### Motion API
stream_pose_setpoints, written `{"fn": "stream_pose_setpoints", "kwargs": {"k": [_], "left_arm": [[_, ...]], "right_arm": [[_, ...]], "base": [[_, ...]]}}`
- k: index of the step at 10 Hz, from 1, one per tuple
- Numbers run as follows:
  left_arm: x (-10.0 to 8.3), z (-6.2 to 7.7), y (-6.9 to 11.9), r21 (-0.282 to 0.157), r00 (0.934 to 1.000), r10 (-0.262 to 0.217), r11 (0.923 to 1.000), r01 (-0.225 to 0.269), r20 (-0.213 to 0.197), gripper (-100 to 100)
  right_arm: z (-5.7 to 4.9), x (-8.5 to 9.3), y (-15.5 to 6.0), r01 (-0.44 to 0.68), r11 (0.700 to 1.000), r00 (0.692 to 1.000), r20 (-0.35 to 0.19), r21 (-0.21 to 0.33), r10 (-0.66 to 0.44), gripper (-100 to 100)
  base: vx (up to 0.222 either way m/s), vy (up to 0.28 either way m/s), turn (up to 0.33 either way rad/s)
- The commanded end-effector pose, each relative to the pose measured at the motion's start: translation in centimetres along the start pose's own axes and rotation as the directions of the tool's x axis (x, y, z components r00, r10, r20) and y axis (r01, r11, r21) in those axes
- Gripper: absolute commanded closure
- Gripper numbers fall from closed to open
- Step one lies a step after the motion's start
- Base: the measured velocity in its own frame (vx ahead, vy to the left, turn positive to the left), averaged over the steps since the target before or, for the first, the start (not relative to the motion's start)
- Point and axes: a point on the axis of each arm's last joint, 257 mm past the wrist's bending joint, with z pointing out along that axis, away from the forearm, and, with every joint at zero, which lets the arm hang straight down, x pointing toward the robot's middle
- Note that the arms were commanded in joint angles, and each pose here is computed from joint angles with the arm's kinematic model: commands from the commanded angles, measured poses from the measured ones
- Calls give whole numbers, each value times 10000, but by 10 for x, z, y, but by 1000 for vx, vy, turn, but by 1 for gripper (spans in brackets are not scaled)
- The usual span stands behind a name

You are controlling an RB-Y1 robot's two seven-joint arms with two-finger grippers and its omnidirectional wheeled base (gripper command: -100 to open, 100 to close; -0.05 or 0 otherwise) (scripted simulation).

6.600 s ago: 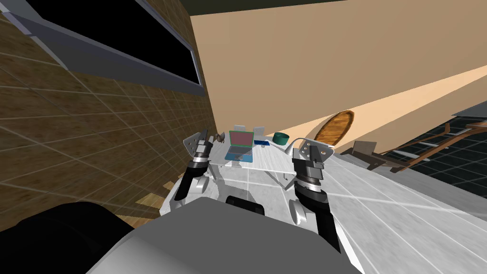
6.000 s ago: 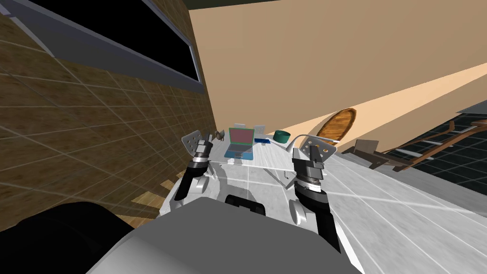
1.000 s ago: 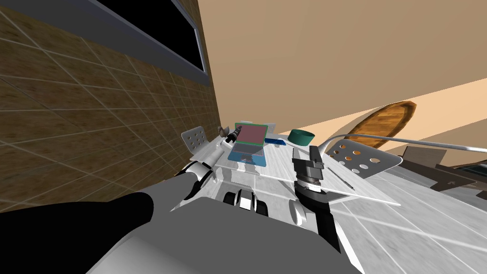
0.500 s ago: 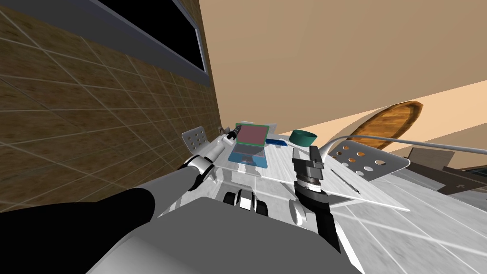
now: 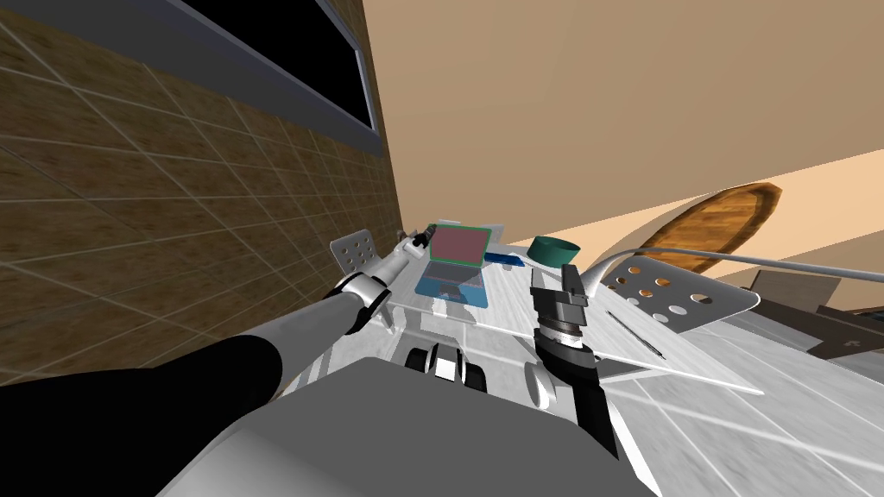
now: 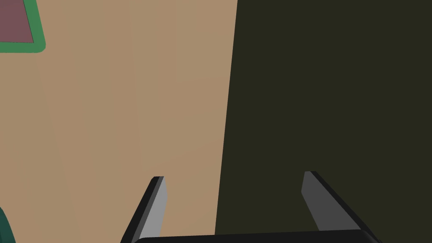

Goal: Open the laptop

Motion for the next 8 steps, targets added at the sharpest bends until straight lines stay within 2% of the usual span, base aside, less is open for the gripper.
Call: {"fn": "stream_pose_setpoints", "kwargs": {"k": [1,2,4,6,7,8], "left_arm": [[-13,7,0,-298,9998,156,9994,-152,156,-100],[-21,10,-1,-431,9994,240,9988,-229,251,-100],[-19,8,-1,-409,9995,225,9989,-215,225,-100],[-21,9,-2,-435,9994,232,9988,-221,247,-100],[-22,9,-2,-442,9994,233,9988,-221,256,100],[-7,3,-6,-4,9996,156,9999,-156,222,100]], "right_arm": [[0,0,0,0,10000,10000,0,0,0,0],[0,0,0,0,10000,10000,0,0,0,0],[0,0,0,0,10000,10000,0,0,0,0],[0,0,0,0,10000,10000,0,2,0,0],[0,0,0,0,10000,10000,0,0,0,0],[0,0,0,0,10000,10000,0,0,0,0]], "base": [[18,11,11],[22,11,18],[9,4,3],[89,-7,-18],[8,1,15],[19,18,-62]]}}
